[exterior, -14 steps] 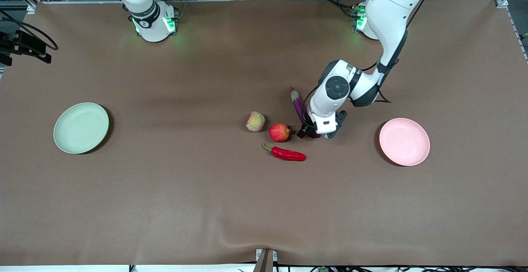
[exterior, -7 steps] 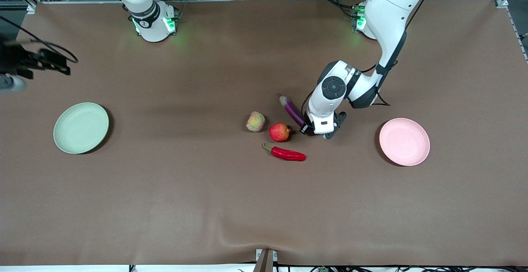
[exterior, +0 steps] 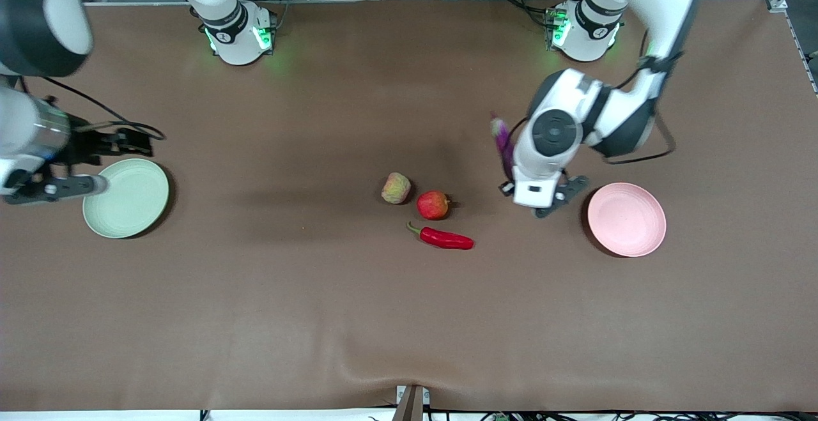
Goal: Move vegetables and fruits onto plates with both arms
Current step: 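Carry the eggplant to the pink plate while the right gripper reaches the peach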
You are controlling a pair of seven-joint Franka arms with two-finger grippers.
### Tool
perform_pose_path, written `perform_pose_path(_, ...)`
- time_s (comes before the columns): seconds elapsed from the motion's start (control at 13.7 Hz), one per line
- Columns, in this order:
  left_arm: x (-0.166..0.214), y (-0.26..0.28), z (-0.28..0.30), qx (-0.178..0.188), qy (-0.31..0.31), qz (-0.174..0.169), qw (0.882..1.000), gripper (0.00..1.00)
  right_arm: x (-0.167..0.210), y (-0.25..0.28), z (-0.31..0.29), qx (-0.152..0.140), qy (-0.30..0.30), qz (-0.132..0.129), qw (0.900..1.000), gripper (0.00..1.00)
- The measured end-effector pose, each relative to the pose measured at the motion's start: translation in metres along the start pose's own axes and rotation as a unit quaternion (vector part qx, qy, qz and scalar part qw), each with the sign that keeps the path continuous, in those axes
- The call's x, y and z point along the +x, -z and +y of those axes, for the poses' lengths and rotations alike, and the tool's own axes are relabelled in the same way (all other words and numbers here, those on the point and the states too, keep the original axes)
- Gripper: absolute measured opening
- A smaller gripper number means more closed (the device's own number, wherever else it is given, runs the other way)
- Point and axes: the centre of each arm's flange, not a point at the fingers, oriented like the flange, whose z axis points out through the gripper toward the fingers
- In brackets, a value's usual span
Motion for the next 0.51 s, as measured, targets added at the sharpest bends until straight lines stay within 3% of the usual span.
perform_pose_path(0.22,0.075,0.030,-0.056,0.000,-0.069,0.001,0.998,0.38,0.017,-0.025,-0.073,0.069,-0.112,-0.029,0.991,1.00)
perform_pose_path(0.51,0.150,-0.010,-0.115,0.082,-0.138,0.031,0.987,0.38,0.030,-0.063,-0.177,0.071,-0.259,-0.052,0.962,1.00)
